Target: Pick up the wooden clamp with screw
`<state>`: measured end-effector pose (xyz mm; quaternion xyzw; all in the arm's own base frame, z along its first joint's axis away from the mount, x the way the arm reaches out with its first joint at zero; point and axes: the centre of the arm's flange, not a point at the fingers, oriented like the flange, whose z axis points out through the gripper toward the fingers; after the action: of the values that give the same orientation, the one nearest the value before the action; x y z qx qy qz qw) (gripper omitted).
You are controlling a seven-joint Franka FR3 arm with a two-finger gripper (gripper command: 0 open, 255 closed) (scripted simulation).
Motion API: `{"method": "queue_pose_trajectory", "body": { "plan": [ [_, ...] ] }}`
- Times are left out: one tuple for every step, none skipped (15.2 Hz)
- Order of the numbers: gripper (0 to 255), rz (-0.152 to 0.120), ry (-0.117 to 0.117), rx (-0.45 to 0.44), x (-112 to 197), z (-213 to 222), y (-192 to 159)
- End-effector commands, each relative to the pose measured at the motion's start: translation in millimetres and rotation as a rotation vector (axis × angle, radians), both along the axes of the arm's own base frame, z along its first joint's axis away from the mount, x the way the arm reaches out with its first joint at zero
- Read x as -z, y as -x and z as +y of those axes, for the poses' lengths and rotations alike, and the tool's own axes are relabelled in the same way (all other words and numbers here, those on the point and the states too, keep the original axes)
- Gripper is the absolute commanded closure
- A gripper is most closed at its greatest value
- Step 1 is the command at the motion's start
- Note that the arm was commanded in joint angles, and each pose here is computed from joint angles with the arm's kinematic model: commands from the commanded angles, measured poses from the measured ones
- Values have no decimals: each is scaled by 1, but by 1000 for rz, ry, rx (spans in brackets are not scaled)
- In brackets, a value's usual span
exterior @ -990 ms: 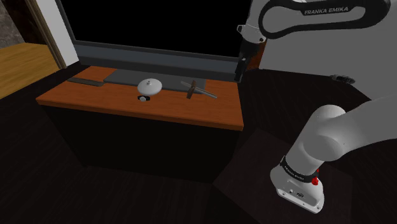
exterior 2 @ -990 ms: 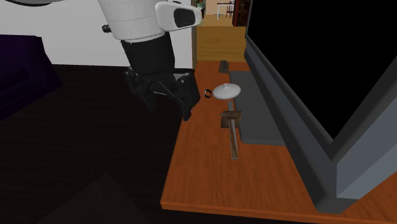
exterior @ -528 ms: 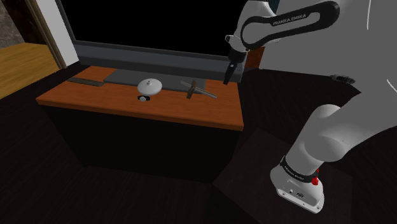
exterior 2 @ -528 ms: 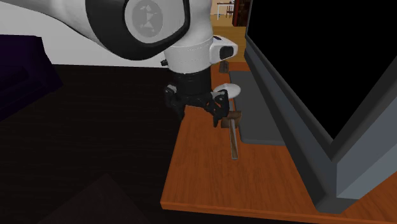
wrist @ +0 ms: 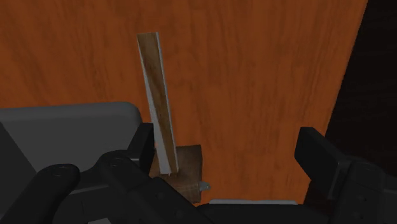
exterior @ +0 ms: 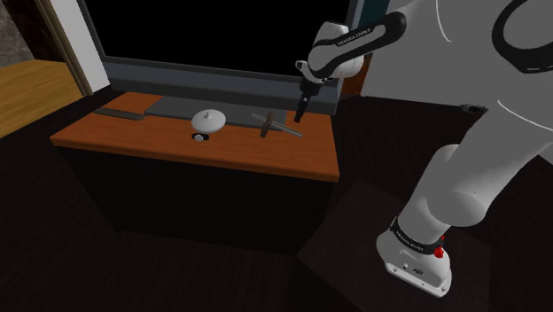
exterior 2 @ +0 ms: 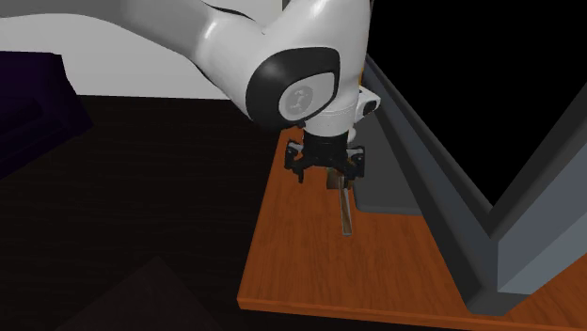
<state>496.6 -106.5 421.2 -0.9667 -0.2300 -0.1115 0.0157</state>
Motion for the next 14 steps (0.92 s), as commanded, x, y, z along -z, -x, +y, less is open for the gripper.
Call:
{"method": "queue_pose_trajectory", "body": {
  "plan": [
    [0, -14, -10, -35, 17, -6, -21],
    [0, -20, -15, -52, 24, -8, -31],
    [0, -26, -21, -69, 31, -10, -42],
    [0, -33, -26, -86, 39, -12, -52],
    [0, -39, -32, -102, 46, -13, -63],
    [0, -45, -38, -119, 53, -14, -74],
    [0, -51, -43, -136, 60, -15, -85],
    [0, -57, -49, -153, 67, -16, -96],
    [0, -61, -52, -163, 71, -16, -102],
    [0, -61, -52, -163, 77, -16, -102],
    [0, -61, -52, -163, 82, -16, -102],
    [0, -61, -52, -163, 87, -16, -102],
    [0, -61, -52, -163, 92, -16, -102],
    [0, -61, -52, -163, 98, -16, -102]
  ]
}}
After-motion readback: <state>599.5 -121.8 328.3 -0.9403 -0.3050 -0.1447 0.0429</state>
